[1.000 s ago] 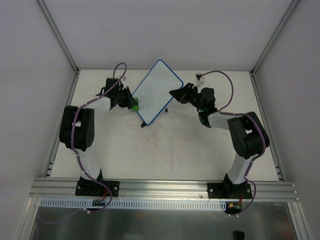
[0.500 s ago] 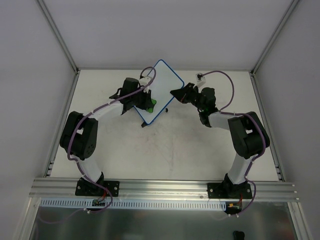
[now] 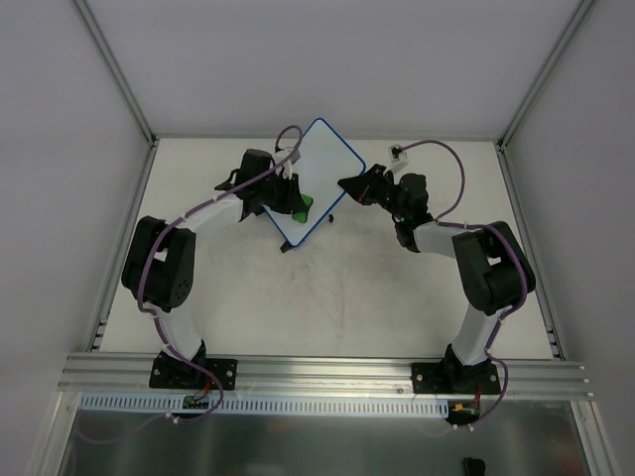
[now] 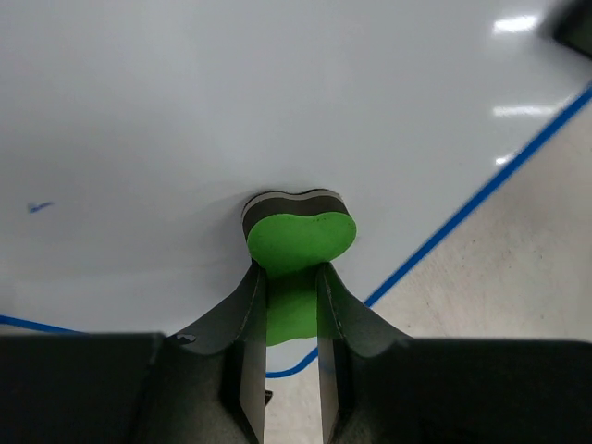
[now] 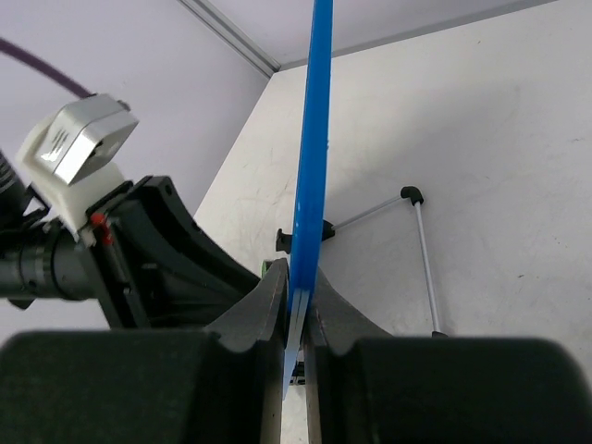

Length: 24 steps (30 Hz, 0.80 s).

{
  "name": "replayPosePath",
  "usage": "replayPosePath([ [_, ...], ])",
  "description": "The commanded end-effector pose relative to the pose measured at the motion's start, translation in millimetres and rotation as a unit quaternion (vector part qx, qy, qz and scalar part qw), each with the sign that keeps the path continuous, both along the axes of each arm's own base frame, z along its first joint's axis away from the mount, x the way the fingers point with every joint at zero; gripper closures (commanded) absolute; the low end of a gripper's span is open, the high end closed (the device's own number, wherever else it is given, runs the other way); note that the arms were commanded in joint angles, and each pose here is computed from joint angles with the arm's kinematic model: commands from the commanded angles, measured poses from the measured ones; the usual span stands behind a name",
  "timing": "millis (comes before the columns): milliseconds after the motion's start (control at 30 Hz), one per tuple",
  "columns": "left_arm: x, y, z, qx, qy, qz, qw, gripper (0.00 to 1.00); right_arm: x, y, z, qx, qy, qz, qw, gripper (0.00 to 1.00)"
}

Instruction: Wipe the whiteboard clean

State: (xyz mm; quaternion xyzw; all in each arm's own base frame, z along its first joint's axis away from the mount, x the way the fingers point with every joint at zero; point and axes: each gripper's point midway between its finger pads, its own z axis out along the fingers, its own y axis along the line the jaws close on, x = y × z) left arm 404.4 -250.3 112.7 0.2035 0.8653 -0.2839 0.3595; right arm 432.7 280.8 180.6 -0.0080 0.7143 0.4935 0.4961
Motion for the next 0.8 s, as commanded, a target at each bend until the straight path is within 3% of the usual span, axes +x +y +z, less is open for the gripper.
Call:
replayPosePath([
  [0, 31.9, 28.9, -14.4, -0.043, 0.061, 0.092, 0.993, 1.0, -13.4, 16.6, 31.3, 0.005, -0.075, 0.042, 0.996, 1.0],
  [167, 61.1, 62.5, -9.1, -0.056, 0.064, 0.166, 0.983, 1.0, -14.2, 17.1, 32.8, 0.005, -0.077, 0.042, 0.996, 1.0],
  [533, 78.0, 71.4, -15.8, -0.068, 0.085, 0.212, 0.971, 1.0, -14.2, 17.3, 32.0, 0.004, -0.077, 0.043, 0.996, 1.0],
  [767, 88.7, 102.9, -15.8, -0.065, 0.085, 0.293, 0.95, 1.0, -14.3, 16.4, 33.1, 0.005, -0.078, 0.042, 0.996, 1.0],
])
